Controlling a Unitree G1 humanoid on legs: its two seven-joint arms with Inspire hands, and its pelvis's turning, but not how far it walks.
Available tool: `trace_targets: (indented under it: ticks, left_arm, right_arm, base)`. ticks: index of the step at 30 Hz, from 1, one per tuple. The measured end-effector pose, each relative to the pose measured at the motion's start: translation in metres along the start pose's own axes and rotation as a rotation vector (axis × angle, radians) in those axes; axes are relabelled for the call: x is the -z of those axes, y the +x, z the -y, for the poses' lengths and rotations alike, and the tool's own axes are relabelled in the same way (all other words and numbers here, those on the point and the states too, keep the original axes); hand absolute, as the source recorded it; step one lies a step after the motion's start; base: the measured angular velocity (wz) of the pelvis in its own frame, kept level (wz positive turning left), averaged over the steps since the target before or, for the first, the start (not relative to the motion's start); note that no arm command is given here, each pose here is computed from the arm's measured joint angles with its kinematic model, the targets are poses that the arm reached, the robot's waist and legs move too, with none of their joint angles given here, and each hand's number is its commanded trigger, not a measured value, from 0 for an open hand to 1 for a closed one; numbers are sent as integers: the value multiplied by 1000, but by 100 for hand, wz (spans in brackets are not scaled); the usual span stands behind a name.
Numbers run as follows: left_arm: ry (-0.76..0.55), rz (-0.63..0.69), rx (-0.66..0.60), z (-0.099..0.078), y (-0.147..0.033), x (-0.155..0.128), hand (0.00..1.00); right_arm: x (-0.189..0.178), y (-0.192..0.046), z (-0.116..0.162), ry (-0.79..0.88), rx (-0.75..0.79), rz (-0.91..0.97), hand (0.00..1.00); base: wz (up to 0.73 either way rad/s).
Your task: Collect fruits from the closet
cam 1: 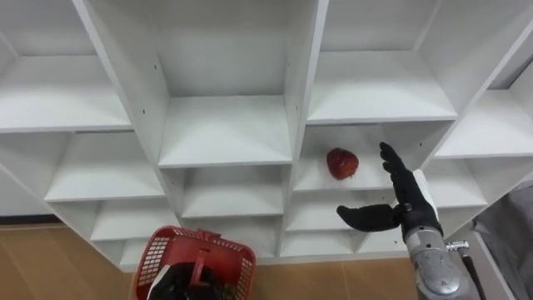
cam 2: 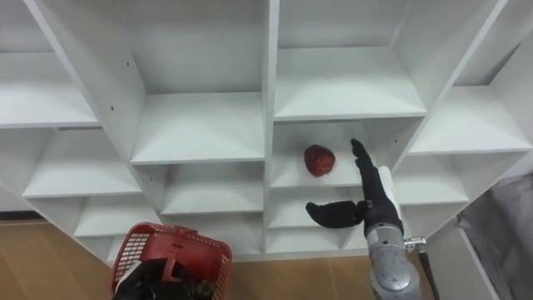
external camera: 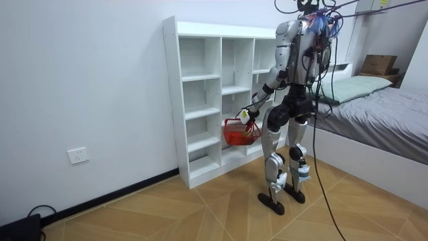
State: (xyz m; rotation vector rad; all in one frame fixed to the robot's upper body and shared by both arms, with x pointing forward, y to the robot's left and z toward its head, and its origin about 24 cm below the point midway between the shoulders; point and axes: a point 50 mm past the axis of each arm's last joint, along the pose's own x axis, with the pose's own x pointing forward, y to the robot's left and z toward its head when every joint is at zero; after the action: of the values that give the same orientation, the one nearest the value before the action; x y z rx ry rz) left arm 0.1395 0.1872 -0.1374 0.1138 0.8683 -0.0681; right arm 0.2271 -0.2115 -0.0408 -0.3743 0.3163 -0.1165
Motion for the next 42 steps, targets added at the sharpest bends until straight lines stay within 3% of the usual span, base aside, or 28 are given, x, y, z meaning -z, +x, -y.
trace_targets:
  ticks: [5,11,19,23,29,42]
  left_arm:
    - [46,2,11,-5,1,-4,100]
    - [73,-11,31,-7,6,-8,100]
    - [70,-1,14,-18,8,-16,100]
    - [71,62,45,-13,9,-30,100]
    - [93,78,83,-9,11,-38,100]
    - [126,45,129,-3,12,-32,100]
  right_arm:
    - [-18,31,11,-21,57,15,0]
    - [-25,51,22,-34,97,-5,0]
    - [-28,60,28,-19,125,-35,0]
    - [-36,69,45,-26,175,-33,0]
    - [-33,71,49,-33,210,-60,0]
    - [-37,73,50,-35,241,-58,0]
  base:
    - [12]
    - [15]
    - [10]
    - [0]
    - [0]
    - [1]
